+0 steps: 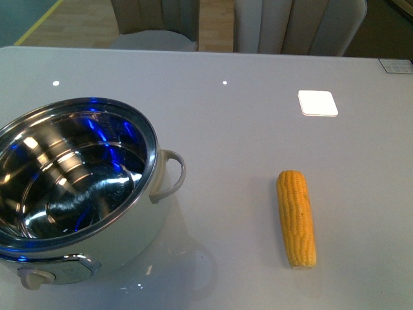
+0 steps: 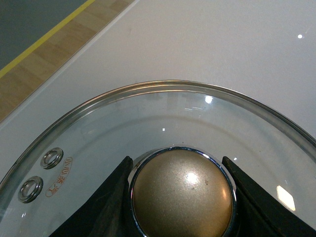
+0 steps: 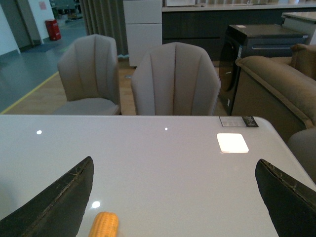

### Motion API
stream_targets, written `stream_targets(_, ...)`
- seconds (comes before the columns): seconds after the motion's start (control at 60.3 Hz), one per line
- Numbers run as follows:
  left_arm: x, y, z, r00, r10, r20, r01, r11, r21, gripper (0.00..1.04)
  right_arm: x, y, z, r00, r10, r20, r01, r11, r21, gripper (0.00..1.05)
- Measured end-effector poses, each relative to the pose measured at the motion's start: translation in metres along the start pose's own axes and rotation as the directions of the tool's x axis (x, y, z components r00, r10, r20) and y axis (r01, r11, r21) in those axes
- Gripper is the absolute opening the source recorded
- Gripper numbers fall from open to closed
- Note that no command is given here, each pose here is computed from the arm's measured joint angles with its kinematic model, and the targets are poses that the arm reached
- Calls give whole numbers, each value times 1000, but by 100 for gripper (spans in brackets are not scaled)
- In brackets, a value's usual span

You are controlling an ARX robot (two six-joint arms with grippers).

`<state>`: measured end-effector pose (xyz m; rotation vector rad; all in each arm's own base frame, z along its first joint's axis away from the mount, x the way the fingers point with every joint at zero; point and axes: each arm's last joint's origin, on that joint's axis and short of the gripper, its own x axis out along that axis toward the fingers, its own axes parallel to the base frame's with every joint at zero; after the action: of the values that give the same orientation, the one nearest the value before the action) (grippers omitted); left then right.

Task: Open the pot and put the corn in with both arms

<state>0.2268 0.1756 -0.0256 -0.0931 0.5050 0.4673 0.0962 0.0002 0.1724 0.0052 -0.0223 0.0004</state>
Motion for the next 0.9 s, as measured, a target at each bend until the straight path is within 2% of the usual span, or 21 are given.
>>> stream_targets(0.083,21,0,11,998,-4,57,4,1000,-1,45,0,0,0,1000,1,0,-1,1000,0,96)
stream_targets(0.215,29,0,19,996,-5,94,4,1000,3,45,0,0,0,1000,3,0,-3,1000,0,96)
stream_targets(0.613,34,-2,-5,999,25,36,-24,1000,-5,45,0,0,0,1000,1,0,-1,1000,0,96)
stream_targets(0.895,34,-2,-6,999,24,37,-23,1000,-16,45,0,0,0,1000,1,0,-1,1000,0,96)
